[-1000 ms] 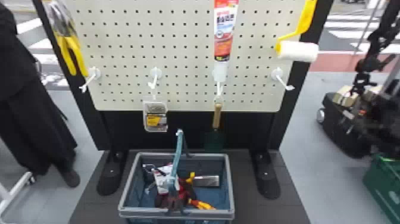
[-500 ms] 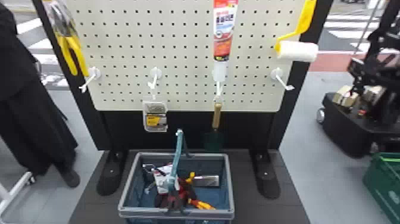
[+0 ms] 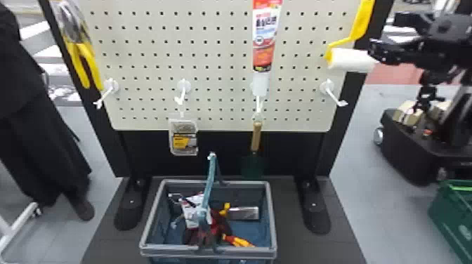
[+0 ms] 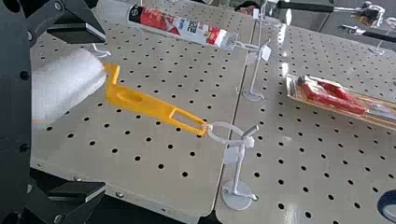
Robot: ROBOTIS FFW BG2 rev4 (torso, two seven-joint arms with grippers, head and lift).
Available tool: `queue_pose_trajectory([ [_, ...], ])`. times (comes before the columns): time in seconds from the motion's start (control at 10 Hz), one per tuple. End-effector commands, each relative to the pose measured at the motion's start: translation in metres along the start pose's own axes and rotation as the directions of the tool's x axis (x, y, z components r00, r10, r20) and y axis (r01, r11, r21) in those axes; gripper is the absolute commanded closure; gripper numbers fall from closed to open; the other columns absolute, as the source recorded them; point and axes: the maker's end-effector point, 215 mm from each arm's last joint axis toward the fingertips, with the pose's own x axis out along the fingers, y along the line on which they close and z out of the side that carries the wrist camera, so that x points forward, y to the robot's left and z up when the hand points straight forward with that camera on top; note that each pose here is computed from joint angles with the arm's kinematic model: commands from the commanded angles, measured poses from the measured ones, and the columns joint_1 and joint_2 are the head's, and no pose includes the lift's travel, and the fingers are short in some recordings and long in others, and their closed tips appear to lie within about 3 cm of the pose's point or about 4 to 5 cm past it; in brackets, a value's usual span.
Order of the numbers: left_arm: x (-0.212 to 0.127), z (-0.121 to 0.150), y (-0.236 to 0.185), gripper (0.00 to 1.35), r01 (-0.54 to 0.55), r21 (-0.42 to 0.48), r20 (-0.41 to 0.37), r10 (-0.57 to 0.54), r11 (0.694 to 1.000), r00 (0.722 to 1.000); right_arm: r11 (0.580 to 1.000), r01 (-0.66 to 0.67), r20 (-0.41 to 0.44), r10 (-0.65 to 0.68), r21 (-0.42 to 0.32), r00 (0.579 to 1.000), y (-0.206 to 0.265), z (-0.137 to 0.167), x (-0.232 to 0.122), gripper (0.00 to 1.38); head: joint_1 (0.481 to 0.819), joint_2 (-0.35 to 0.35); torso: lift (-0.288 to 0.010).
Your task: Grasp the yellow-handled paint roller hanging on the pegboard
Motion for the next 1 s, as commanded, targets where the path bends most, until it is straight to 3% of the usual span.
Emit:
queue_pose_trajectory([
  [0.0, 0.0, -0.002, 0.0, 0.14, 0.0, -0.002, -0.007, 0.0, 1.0, 1.0, 0.997, -0.055, -0.005, 0.055, 0.046, 0.998, 0.001, -0.001, 0.014, 0.18, 0.549, 0.0, -0.1],
  [0.2, 0.005, -0.002, -0.004, 0.14, 0.009, -0.005, -0.007, -0.009, 1.0, 1.0, 0.985, -0.127, -0.002, 0.129, 0.119, 0.992, 0.003, -0.002, 0.035, 0.18, 0.549, 0.0, -0.1],
  [0.5, 0.008, -0.005, -0.008, 0.14, 0.015, -0.011, -0.018, -0.015, 1.0, 1.0, 0.979, -0.157, 0.004, 0.157, 0.128, 0.988, 0.006, 0.004, 0.045, 0.22, 0.549, 0.0, -0.1],
  [0.7, 0.007, -0.006, -0.007, 0.14, 0.013, -0.012, -0.02, -0.013, 1.0, 1.0, 0.977, -0.152, 0.0, 0.153, 0.147, 0.988, 0.004, -0.004, 0.044, 0.71, 0.549, 0.0, -0.1],
  [0.9, 0.008, -0.006, -0.008, 0.14, 0.016, -0.012, -0.021, -0.016, 1.0, 1.0, 0.981, -0.14, 0.009, 0.141, 0.131, 0.99, -0.002, 0.006, 0.045, 1.05, 0.549, 0.0, -0.1],
])
